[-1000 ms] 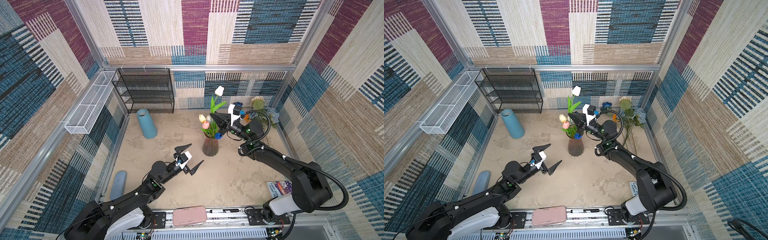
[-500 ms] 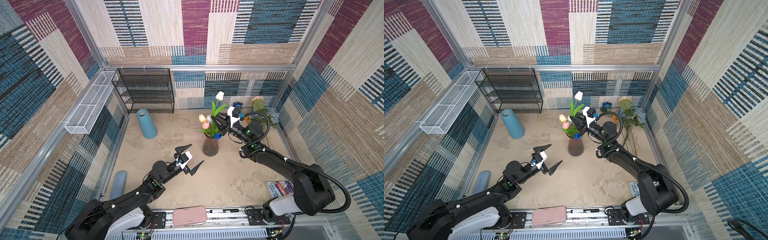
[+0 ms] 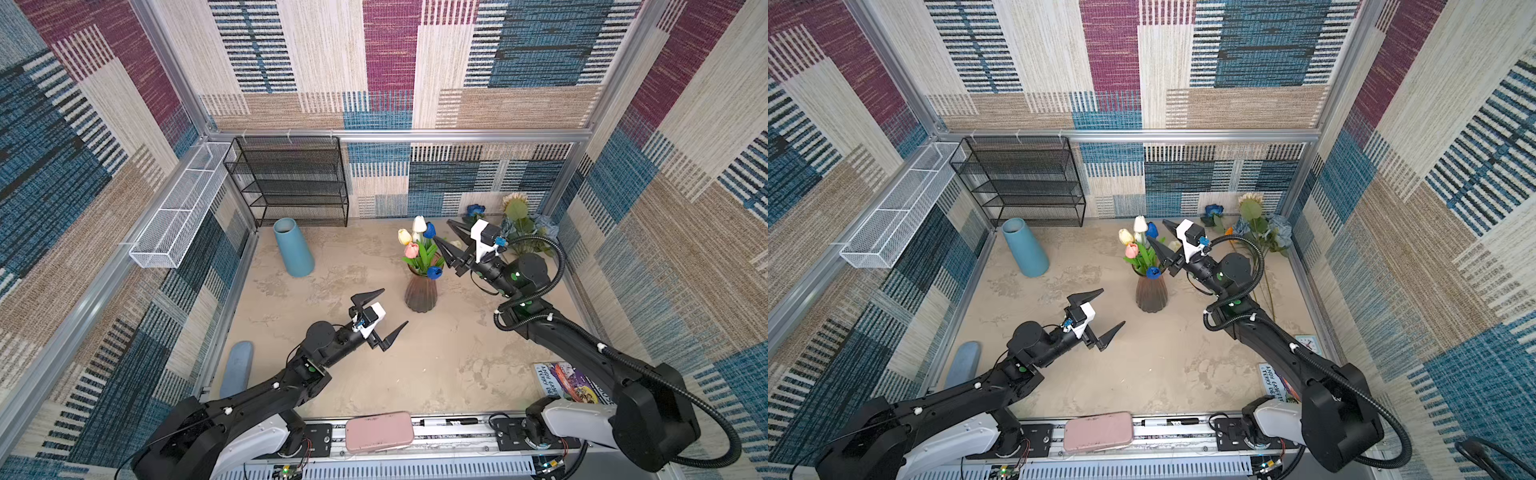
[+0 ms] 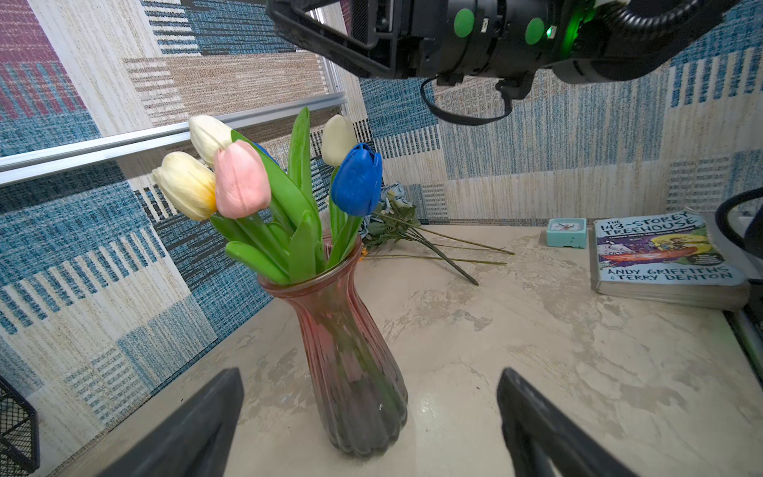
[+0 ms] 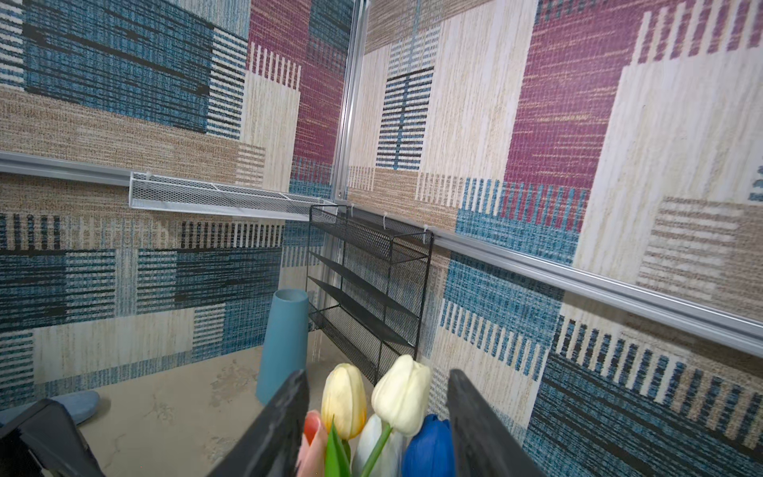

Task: Arrange the flowers into the vase
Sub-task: 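Lower the second white tulip stem into the vase and open the right gripper, then draw the right gripper back while the left gripper moves into the tulip leaves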

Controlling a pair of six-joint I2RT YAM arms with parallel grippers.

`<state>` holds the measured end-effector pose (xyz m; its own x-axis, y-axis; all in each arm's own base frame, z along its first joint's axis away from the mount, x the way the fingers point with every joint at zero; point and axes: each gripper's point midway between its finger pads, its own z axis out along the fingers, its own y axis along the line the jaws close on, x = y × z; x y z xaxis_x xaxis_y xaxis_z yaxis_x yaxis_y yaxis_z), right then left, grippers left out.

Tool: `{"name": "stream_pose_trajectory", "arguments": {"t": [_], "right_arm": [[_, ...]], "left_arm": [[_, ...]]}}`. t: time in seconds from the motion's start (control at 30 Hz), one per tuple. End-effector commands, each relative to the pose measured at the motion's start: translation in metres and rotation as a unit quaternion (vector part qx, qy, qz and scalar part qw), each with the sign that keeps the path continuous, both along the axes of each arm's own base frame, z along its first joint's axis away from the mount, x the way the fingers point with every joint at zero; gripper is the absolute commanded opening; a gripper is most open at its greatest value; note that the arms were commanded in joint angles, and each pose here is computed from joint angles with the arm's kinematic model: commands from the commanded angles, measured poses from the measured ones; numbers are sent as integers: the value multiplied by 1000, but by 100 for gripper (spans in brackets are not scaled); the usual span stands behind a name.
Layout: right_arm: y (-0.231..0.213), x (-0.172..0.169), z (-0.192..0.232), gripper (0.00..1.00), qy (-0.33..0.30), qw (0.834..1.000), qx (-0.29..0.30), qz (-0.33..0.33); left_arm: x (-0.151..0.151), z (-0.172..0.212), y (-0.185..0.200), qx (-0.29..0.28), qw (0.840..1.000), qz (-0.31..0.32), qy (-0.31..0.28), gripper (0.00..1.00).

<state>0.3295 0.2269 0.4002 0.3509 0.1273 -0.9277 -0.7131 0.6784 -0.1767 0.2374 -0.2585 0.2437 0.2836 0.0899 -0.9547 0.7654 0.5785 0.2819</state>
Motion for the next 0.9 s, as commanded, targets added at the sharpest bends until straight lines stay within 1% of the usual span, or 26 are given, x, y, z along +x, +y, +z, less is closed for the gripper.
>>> {"name": "stream_pose_trajectory", "arguments": {"t": [0.0, 0.23, 0.33, 0.47, 0.5, 0.6, 0.73, 0.87], "right_arm": [[-14, 2, 6, 58, 4, 999, 20, -37], [-40, -5, 16, 68, 17, 994, 58, -89], [-48, -7, 13, 76, 27, 992, 68, -100], [-72, -2, -2, 85, 57, 984, 104, -135], [-79, -2, -6, 87, 67, 981, 115, -139], [-99, 3, -25, 97, 95, 973, 142, -157], [-117, 3, -53, 100, 124, 966, 150, -170], [-127, -10, -78, 100, 126, 963, 145, -189]], "left_arm": [[-1, 13, -1, -17, 1000, -4, -13, 99], [2, 19, -1, -17, 1000, -1, -7, 99], [16, 17, 1, -28, 999, 9, 14, 99], [40, 12, 1, -50, 997, 7, 58, 99], [45, 10, -2, -50, 997, 5, 64, 99], [58, 1, -14, -39, 996, -3, 76, 99], [77, -14, -29, -15, 996, -4, 85, 99], [91, -23, -41, -6, 996, -11, 90, 99]]}}
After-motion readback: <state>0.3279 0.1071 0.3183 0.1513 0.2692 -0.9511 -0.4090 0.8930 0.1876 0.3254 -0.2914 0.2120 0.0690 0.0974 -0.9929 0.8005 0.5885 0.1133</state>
